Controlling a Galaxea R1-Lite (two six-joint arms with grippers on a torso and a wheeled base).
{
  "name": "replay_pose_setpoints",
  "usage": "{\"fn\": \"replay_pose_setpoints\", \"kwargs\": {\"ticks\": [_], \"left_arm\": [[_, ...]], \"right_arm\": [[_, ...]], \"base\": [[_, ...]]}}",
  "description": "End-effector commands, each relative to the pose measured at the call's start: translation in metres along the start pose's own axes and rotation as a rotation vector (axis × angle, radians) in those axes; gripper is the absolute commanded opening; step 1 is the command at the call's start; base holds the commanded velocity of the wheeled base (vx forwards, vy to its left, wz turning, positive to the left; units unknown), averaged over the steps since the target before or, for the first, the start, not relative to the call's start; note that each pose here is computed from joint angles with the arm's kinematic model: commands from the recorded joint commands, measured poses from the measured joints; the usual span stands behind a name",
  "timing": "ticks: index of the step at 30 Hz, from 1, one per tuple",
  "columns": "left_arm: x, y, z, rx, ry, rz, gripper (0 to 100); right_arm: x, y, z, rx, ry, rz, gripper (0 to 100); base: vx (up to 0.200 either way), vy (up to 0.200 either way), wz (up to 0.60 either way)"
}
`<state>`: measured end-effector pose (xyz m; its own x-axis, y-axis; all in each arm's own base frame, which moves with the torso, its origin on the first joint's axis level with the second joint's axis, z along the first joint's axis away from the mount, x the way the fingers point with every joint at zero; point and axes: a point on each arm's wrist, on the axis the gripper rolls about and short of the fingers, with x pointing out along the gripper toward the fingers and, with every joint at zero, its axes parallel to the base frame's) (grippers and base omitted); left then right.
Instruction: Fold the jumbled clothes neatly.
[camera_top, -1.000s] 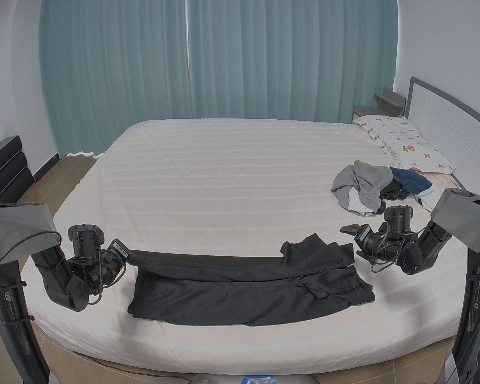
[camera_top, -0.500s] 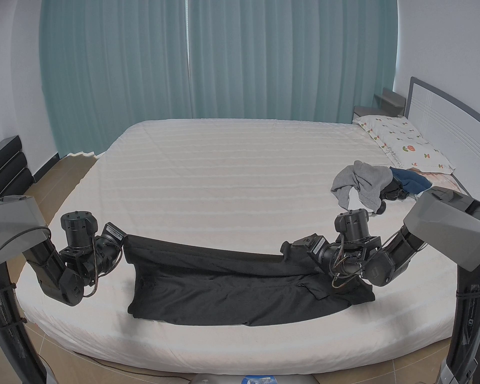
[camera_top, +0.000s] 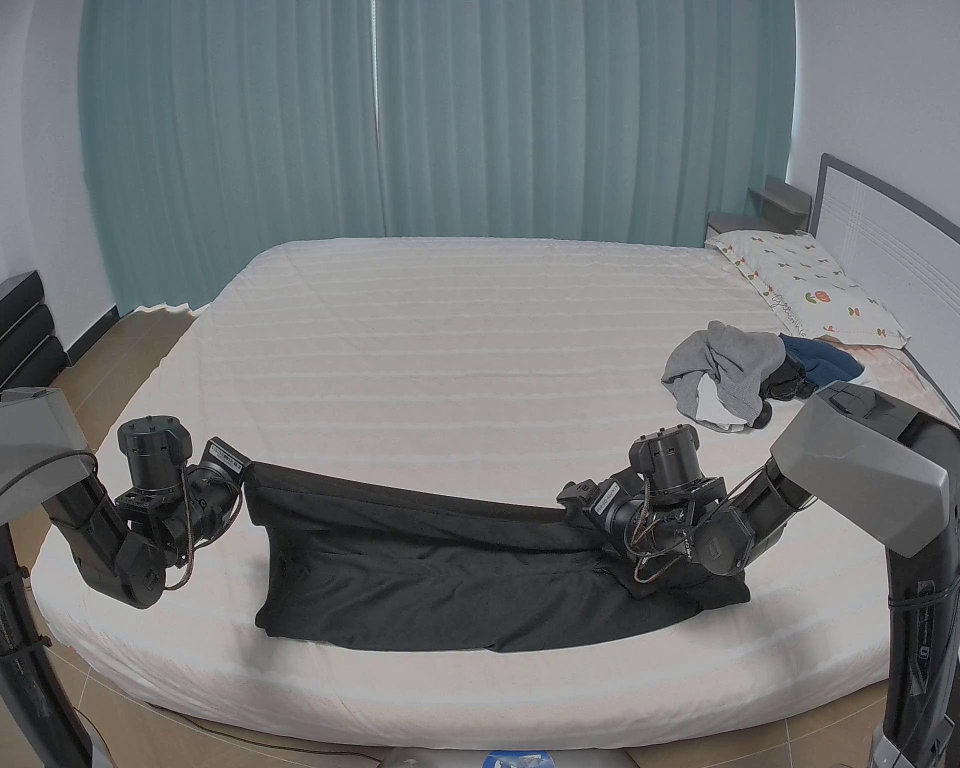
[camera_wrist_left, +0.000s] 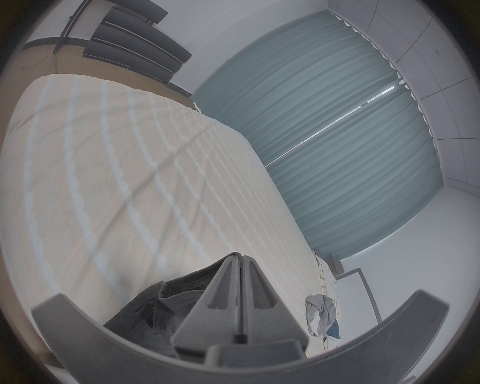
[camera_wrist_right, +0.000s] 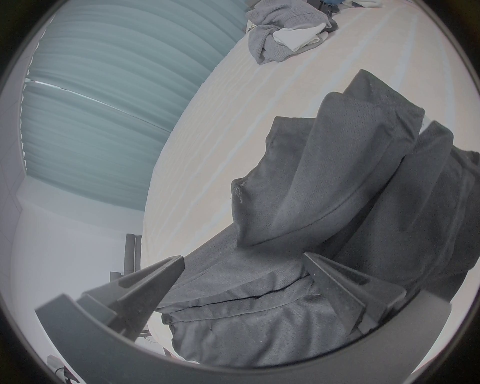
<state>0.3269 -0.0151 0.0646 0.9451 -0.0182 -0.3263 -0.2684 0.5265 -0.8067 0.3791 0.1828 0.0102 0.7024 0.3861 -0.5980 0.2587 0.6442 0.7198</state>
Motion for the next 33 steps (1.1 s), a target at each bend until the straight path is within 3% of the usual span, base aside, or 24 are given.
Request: {"fn": "replay_pose_setpoints", "kwargs": {"ticks": [1,7,10,17,23,33], "left_arm": [[0.0,0.0,0.0,-0.001,-0.001,0.001,0],[0.0,0.0,0.0,-0.002,-0.001,-0.001,0],[0.0,0.0,0.0,-0.002,-0.001,-0.001,0],[0.001,0.0,0.0,-0.002,-0.001,0.001,0],[0.0,0.0,0.002,-0.004,-0.007,-0.001,0],[0.0,0.0,0.002,-0.004,-0.006,0.0,0]], "right_arm": [[0.003,0.005,-0.008,-0.01,0.013,0.012,100],[0.017,0.005,-0.011,-0.015,0.027,-0.023,100],[0.032,0.001,-0.01,-0.015,-0.009,-0.062,100],[0.035,0.003,-0.003,-0.011,-0.06,-0.061,100],[0.033,0.001,0.001,-0.085,-0.148,-0.115,100],[0.023,-0.01,0.021,-0.052,-0.221,-0.169,100]], "base": [[0.0,0.0,0.0],[0.0,0.0,0.0],[0.0,0.0,0.0],[0.0,0.0,0.0],[0.0,0.0,0.0],[0.0,0.0,0.0]]}}
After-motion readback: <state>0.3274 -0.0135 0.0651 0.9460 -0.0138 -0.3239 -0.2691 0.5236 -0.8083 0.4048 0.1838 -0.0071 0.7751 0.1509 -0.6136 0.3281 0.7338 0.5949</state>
